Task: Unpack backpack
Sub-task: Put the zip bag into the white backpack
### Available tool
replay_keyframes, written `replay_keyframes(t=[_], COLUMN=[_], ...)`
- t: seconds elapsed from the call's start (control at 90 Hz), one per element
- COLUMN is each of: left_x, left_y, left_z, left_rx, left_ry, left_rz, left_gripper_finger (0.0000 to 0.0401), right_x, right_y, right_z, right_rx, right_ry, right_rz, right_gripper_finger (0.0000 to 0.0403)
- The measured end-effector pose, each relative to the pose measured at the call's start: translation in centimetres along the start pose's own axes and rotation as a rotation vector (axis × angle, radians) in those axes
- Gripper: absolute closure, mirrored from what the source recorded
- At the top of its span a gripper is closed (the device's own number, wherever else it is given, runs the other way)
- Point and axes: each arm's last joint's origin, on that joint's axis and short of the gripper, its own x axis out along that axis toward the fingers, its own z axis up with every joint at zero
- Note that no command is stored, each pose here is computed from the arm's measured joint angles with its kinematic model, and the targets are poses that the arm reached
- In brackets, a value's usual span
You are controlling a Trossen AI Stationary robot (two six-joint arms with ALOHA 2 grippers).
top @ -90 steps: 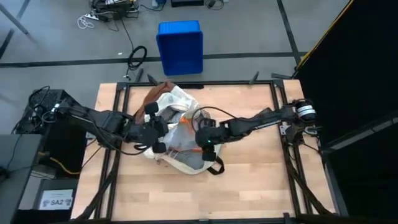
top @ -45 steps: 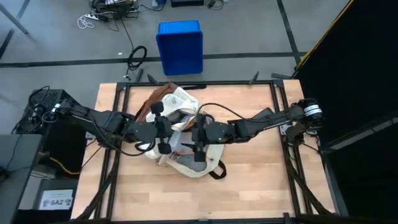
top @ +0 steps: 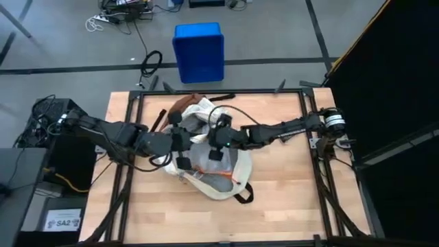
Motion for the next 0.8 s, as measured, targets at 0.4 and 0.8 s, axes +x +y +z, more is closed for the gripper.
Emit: replay_keyframes(t=[0.4, 0.8], left_x=[-0.8, -0.7], left_y=[-0.2, -0.1], left_z=[-0.7, -1.7], left_rx=[-0.020, 0.002], left_ry=[0.031, 0.078], left_rz=[-0.063, 0.012], left_gripper_finger=[0.0401, 0.0401], right_x=[0.5, -3.4], right_y=[-0.8, 3.8], right_z=[-0.9, 1.0], right_rx=[0.030, -0.023], right_ry=[0.084, -0.104], right_rz=[-0.005, 0.211], right_gripper_finger=[0.0368, 0.0357])
